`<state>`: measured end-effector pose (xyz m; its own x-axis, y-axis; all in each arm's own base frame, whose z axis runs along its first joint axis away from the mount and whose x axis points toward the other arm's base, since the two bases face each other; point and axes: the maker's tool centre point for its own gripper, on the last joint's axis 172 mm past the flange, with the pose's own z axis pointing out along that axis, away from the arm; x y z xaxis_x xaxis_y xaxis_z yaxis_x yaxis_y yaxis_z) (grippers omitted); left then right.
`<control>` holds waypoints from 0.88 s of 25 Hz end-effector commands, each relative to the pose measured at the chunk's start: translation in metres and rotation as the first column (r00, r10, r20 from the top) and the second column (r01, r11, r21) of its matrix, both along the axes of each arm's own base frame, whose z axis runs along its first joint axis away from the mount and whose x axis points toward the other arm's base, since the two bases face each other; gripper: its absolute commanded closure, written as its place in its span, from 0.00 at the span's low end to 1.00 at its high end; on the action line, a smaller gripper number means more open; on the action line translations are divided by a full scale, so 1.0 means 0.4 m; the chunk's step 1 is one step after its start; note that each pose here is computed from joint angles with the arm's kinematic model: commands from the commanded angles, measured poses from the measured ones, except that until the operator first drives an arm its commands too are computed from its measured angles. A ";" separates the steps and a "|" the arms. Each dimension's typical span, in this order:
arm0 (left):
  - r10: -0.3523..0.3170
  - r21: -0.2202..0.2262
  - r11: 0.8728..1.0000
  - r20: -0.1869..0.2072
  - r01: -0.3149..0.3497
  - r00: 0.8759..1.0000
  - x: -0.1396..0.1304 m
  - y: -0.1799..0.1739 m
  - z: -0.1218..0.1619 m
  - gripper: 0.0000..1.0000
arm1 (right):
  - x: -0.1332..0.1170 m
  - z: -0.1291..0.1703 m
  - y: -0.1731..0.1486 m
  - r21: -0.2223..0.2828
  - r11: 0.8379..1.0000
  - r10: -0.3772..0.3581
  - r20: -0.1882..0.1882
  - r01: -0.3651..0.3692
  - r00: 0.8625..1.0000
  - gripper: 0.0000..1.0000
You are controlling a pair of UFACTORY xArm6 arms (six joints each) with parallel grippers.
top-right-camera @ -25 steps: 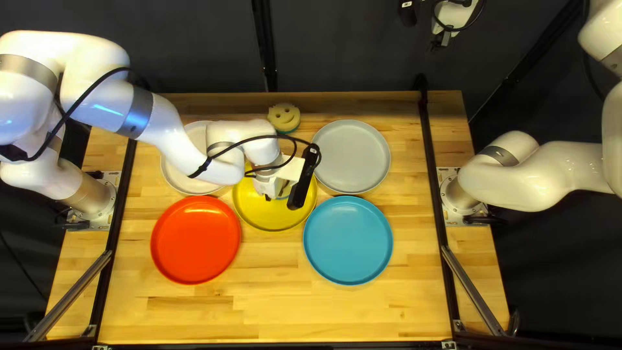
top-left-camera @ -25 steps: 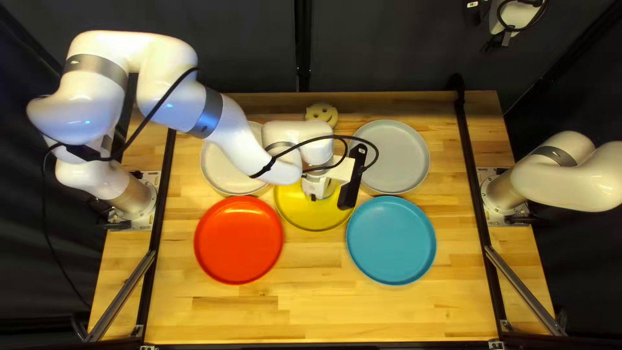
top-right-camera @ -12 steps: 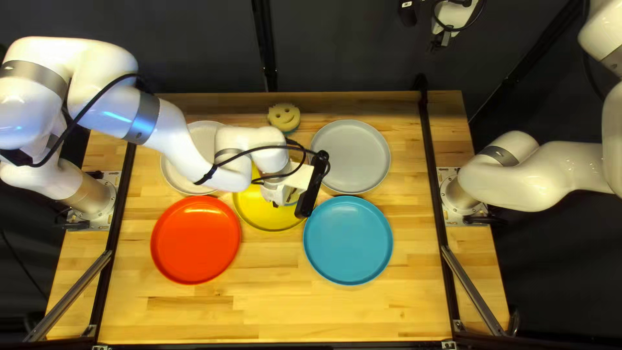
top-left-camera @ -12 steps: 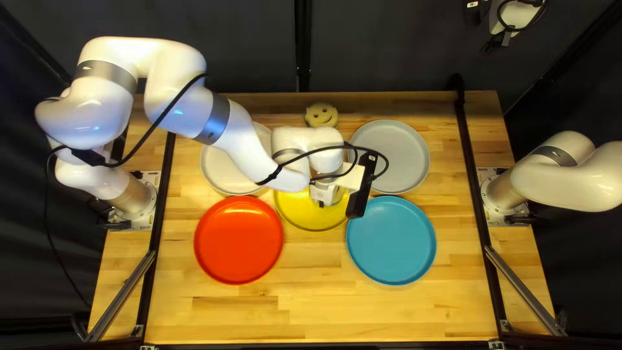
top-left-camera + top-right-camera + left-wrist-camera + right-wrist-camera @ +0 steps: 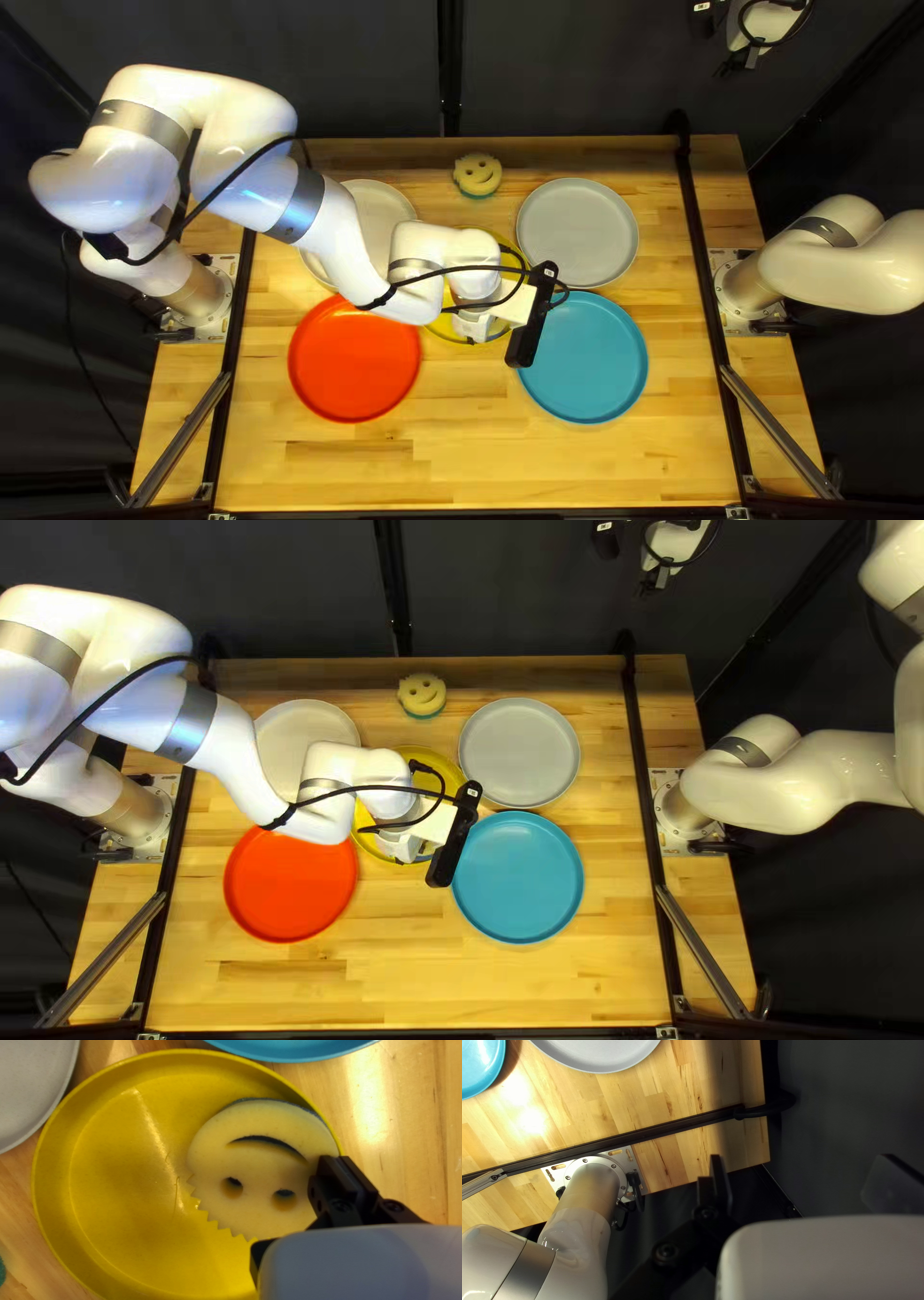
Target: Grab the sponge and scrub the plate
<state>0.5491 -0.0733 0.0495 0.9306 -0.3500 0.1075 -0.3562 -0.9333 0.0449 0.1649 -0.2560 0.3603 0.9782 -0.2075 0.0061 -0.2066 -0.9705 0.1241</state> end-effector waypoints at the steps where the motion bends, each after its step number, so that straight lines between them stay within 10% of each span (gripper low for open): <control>1: 0.001 -0.005 1.000 -0.006 -0.002 1.000 0.028 0.065 -0.015 1.00 | 0.000 0.000 0.000 0.000 1.000 0.000 0.000 0.000 1.000 0.00; 10: 0.018 -0.006 1.000 -0.007 -0.018 1.000 0.055 0.162 -0.014 1.00 | 0.000 0.000 0.000 0.000 1.000 0.000 0.000 0.000 1.000 0.00; 22: 0.050 -0.007 0.999 -0.025 -0.050 0.998 -0.090 0.084 0.006 1.00 | 0.000 0.000 0.000 0.000 1.000 0.000 0.000 0.000 1.000 0.00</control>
